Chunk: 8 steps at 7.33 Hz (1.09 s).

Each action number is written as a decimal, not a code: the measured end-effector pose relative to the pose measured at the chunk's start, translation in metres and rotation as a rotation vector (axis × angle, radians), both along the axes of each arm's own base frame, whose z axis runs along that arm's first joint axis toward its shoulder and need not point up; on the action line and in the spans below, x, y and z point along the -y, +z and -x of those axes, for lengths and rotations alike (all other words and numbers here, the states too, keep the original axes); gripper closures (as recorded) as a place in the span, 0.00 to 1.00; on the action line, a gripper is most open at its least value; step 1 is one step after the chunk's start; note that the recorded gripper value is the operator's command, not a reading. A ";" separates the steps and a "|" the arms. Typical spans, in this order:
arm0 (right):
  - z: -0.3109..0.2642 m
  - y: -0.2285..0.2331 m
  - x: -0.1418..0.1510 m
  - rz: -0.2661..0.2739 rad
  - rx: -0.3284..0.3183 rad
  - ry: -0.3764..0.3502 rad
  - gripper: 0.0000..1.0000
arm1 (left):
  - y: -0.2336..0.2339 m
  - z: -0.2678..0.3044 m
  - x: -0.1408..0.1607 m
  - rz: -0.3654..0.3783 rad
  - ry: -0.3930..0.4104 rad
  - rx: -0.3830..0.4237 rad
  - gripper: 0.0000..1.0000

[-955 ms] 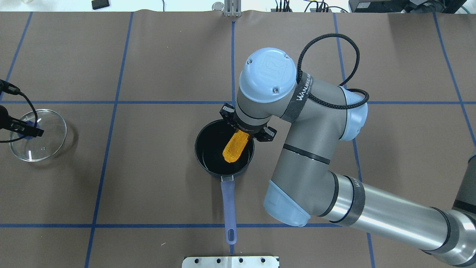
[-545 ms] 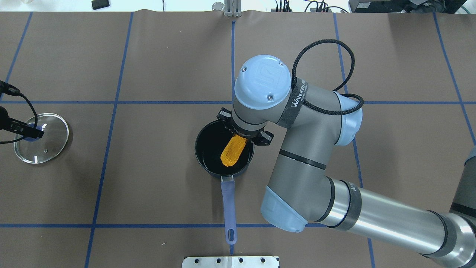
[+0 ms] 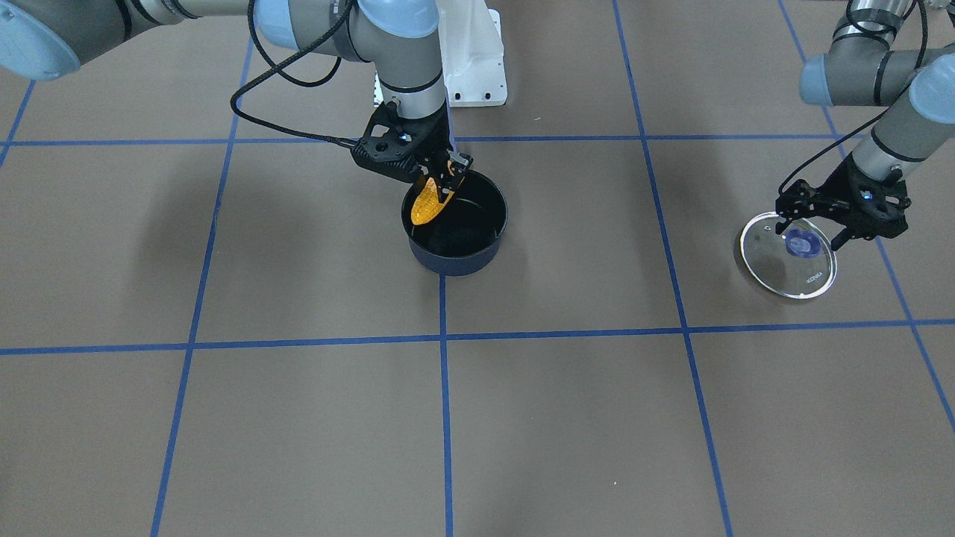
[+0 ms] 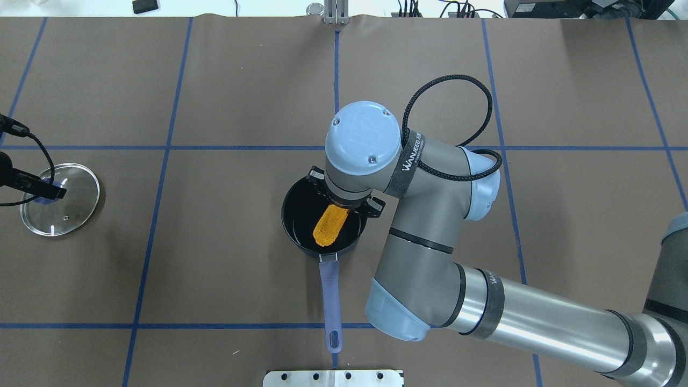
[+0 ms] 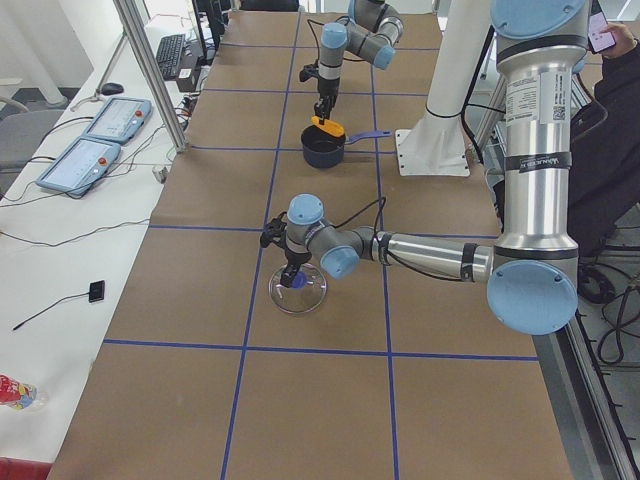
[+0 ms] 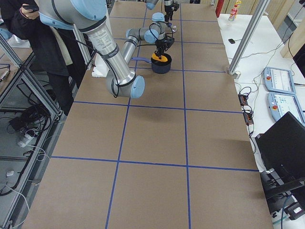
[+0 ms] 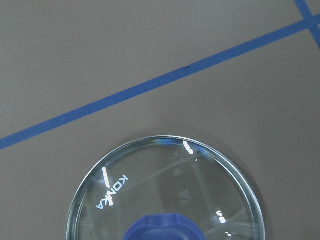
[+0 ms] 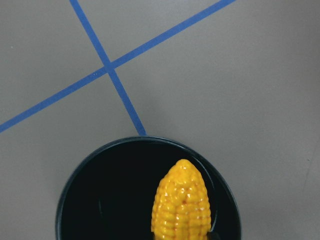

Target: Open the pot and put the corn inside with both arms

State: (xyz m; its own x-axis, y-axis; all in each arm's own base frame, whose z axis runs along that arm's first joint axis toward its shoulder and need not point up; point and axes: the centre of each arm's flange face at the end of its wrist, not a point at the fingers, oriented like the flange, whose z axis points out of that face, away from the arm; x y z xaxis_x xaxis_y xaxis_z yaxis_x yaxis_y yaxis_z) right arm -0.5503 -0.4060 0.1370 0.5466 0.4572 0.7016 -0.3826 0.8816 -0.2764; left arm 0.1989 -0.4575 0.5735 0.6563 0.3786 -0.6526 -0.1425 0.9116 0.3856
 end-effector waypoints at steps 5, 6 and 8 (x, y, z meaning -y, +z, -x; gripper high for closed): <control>0.008 -0.002 0.007 -0.043 0.018 0.019 0.00 | -0.020 0.019 -0.012 0.017 0.020 -0.069 0.02; -0.004 -0.003 0.020 -0.070 0.041 0.035 0.00 | -0.021 0.023 -0.011 0.023 0.021 -0.079 0.02; -0.064 0.022 0.085 -0.208 0.031 0.044 0.00 | -0.023 0.035 -0.008 0.037 0.019 -0.105 0.02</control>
